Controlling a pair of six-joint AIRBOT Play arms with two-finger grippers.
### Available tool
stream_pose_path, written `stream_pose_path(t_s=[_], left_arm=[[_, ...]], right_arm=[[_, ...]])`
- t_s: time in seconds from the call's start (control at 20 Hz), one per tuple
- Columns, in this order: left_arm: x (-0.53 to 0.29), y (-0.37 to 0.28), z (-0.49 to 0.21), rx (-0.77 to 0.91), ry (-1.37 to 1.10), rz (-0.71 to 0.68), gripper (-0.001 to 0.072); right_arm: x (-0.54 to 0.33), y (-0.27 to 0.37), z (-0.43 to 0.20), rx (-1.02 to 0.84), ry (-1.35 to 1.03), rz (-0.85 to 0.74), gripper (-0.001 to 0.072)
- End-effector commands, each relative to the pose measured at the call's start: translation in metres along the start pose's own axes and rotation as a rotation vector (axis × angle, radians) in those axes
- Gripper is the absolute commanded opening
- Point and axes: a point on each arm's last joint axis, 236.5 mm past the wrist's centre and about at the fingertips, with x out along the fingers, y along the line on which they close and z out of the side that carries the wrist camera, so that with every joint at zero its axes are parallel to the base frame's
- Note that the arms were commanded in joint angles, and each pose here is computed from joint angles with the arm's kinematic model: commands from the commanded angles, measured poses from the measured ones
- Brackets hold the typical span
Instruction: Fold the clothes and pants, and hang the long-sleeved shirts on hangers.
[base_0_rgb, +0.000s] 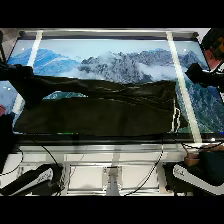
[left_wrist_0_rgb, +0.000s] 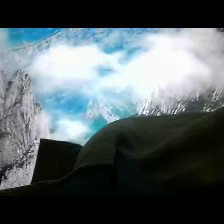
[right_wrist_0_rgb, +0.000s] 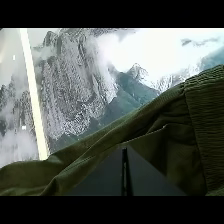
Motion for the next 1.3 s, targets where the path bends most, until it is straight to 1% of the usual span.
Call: stream_pose_path(t_s=[0.0, 0.05, 0.1, 0.2, 0.25, 0.4, 0.5, 0.65, 0.8, 1.0, 1.05, 1.1, 1.15, 1.2, 1.25], left_arm=[[0.036, 0.022, 0.001, 0.088, 0.012, 0.114, 0.0005], [0.054, 0.028, 0.001, 0.084, 0.011, 0.143, 0.0005], [0.073, 0.033, 0.000, 0.015, 0.009, 0.162, 0.0005], [0.116, 0.047, -0.003, -0.192, -0.025, 0.165, 0.0005], [0.134, 0.053, -0.005, -0.236, -0.041, 0.165, 0.0004], [0.174, 0.059, -0.018, -0.250, 0.006, 0.172, 0.0004], [0.190, 0.060, -0.003, -0.301, -0.034, 0.165, 0.0005], [0.202, 0.061, 0.033, -0.366, -0.148, 0.138, 0.0004], [0.208, 0.055, 0.077, -0.359, -0.302, 0.088, 0.0006], [0.188, 0.032, 0.144, -0.319, -0.606, -0.026, 0.0023], [0.184, 0.030, 0.152, -0.315, -0.644, -0.041, 0.0096], [0.184, 0.029, 0.153, -0.325, -0.657, -0.049, 0.0194], [0.187, 0.032, 0.151, -0.345, -0.654, -0.052, 0.0268], [0.191, 0.034, 0.149, -0.374, -0.647, -0.056, 0.0451], [0.193, 0.038, 0.146, -0.407, -0.643, -0.062, 0.0618]], right_arm=[[0.000, 0.001, -0.001, 0.000, 0.003, 0.001, 0.0026], [0.000, 0.001, -0.002, 0.000, 0.008, 0.002, 0.0026], [0.000, 0.001, -0.005, 0.000, 0.020, 0.003, 0.0026], [0.000, 0.001, -0.012, 0.000, 0.051, 0.005, 0.0026], [-0.001, 0.002, -0.016, -0.001, 0.070, 0.007, 0.0026], [-0.001, 0.004, -0.025, -0.003, 0.105, 0.012, 0.0026], [0.000, 0.007, -0.026, -0.006, 0.107, 0.016, 0.0026], [0.003, 0.017, -0.033, -0.022, 0.122, 0.029, 0.0026], [0.008, 0.034, -0.041, -0.058, 0.135, 0.050, 0.0026], [0.017, 0.046, -0.041, -0.124, 0.105, 0.044, 0.0026], [0.021, 0.047, -0.039, -0.128, 0.093, 0.043, 0.0046], [0.025, 0.048, -0.038, -0.130, 0.082, 0.044, 0.0127], [0.029, 0.049, -0.036, -0.125, 0.069, 0.044, 0.0262], [0.033, 0.050, -0.034, -0.123, 0.059, 0.044, 0.0372], [0.037, 0.050, -0.033, -0.118, 0.052, 0.046, 0.0389]])
